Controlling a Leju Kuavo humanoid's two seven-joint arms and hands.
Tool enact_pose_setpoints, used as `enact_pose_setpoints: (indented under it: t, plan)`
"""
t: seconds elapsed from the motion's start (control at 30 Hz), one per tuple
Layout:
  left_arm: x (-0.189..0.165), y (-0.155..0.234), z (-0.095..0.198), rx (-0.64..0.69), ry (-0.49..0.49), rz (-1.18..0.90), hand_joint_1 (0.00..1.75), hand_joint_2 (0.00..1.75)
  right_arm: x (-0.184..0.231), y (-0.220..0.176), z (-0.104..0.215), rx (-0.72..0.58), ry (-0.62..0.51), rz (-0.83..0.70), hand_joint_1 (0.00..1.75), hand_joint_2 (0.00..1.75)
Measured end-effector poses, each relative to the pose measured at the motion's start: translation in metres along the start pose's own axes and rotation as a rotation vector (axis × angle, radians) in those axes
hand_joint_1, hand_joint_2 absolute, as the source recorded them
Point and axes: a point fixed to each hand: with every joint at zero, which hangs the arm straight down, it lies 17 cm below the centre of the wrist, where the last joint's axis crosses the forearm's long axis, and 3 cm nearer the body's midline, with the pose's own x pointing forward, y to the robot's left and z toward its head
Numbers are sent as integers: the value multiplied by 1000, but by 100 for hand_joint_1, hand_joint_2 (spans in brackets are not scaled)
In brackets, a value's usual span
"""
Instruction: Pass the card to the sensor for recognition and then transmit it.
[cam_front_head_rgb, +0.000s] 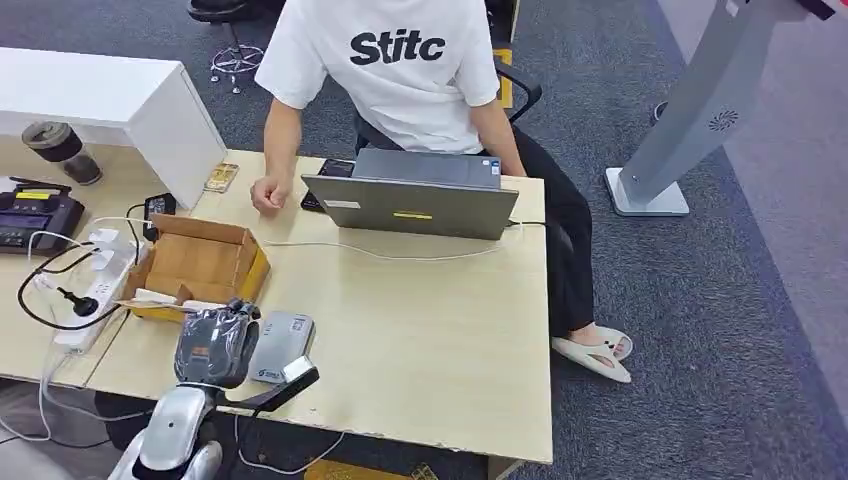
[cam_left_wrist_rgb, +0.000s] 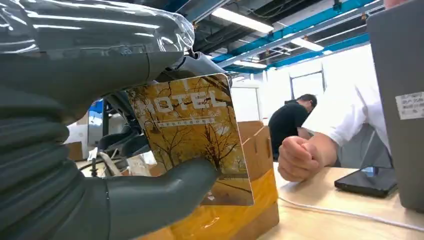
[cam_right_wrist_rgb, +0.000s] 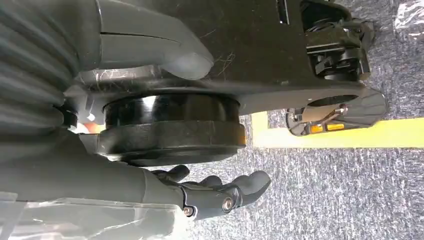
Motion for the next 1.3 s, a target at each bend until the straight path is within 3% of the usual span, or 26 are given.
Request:
enact_pose_setpoints:
  t: [0.67,1.3]
  plan:
    - [-11,-24,11,-61,26,-25,175,175,0,2,1,9,4,16,0,175]
    - [37,-49,15,-116,-119,21,175,175,1,3,1,11,2,42,0,175]
